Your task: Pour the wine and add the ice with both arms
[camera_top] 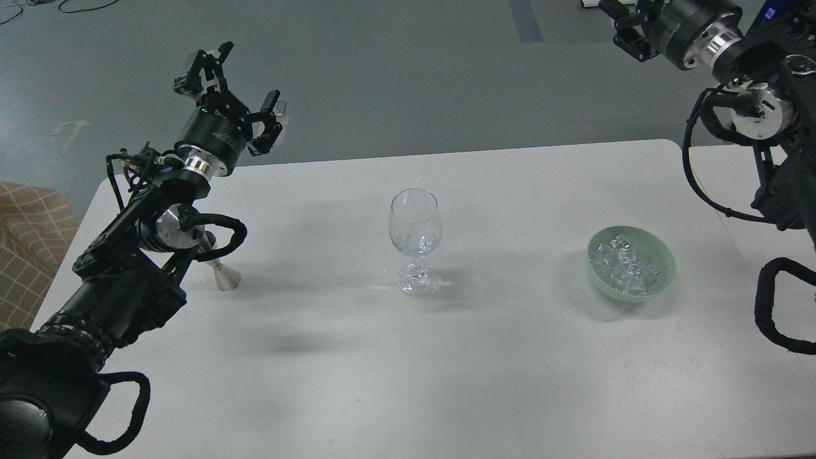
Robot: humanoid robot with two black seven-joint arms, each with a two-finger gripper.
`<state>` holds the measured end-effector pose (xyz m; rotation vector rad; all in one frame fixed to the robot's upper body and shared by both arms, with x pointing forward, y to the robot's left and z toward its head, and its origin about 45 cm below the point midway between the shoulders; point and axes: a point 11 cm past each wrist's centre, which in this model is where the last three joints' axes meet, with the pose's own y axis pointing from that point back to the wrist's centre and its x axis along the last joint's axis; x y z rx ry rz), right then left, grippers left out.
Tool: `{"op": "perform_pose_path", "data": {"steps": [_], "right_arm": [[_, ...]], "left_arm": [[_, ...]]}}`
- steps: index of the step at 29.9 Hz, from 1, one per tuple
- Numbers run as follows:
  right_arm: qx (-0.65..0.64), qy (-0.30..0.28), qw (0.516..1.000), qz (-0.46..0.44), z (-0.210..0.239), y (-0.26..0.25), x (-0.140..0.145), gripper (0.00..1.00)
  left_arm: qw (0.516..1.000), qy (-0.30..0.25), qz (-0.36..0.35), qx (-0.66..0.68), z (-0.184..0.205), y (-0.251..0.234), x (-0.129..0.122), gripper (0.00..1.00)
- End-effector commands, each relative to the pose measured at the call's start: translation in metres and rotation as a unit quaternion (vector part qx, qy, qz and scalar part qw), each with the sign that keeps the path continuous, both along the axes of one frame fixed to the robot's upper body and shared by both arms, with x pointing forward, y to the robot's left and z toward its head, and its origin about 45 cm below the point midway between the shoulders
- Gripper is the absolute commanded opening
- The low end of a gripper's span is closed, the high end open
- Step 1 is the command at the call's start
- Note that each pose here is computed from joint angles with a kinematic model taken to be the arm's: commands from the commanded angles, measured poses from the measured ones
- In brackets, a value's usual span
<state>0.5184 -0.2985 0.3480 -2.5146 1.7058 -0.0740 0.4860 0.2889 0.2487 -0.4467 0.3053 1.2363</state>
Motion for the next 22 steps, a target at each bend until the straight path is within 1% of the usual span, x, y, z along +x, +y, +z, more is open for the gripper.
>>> {"op": "perform_pose_path", "data": {"steps": [1, 5, 9, 11, 15, 22], "right_arm": [[0.086, 0.008, 0.996, -0.015, -0.010, -0.005, 0.002, 1.00], [0.193, 0.005, 0.980, -0.037, -0.025, -0.010, 0.002, 1.00], [0.259, 0.008, 0.965, -0.048, -0.034, -0.010, 0.000, 1.00], [0.278, 0.011, 0.959, -0.051, -0.037, -0.012, -0.001, 1.00], [0.289, 0.022, 0.956, -0.051, -0.049, -0.007, -0.003, 1.00], [0.291, 0.036, 0.954, -0.055, -0.066, -0.007, -0.009, 1.00]], "left_arm": [[1.000, -0.005, -0.005, -0.004, 0.003, -0.002, 0.001, 0.98], [1.000, -0.012, -0.005, -0.021, 0.008, -0.005, 0.003, 0.98], [0.997, -0.024, 0.002, -0.068, 0.020, -0.011, 0.009, 0.98], [0.996, -0.021, 0.012, -0.085, 0.022, -0.008, 0.012, 0.98], [0.994, -0.021, 0.016, -0.104, 0.027, -0.012, 0.017, 0.98], [0.994, -0.020, 0.009, -0.109, 0.028, -0.016, 0.018, 0.98]]}}
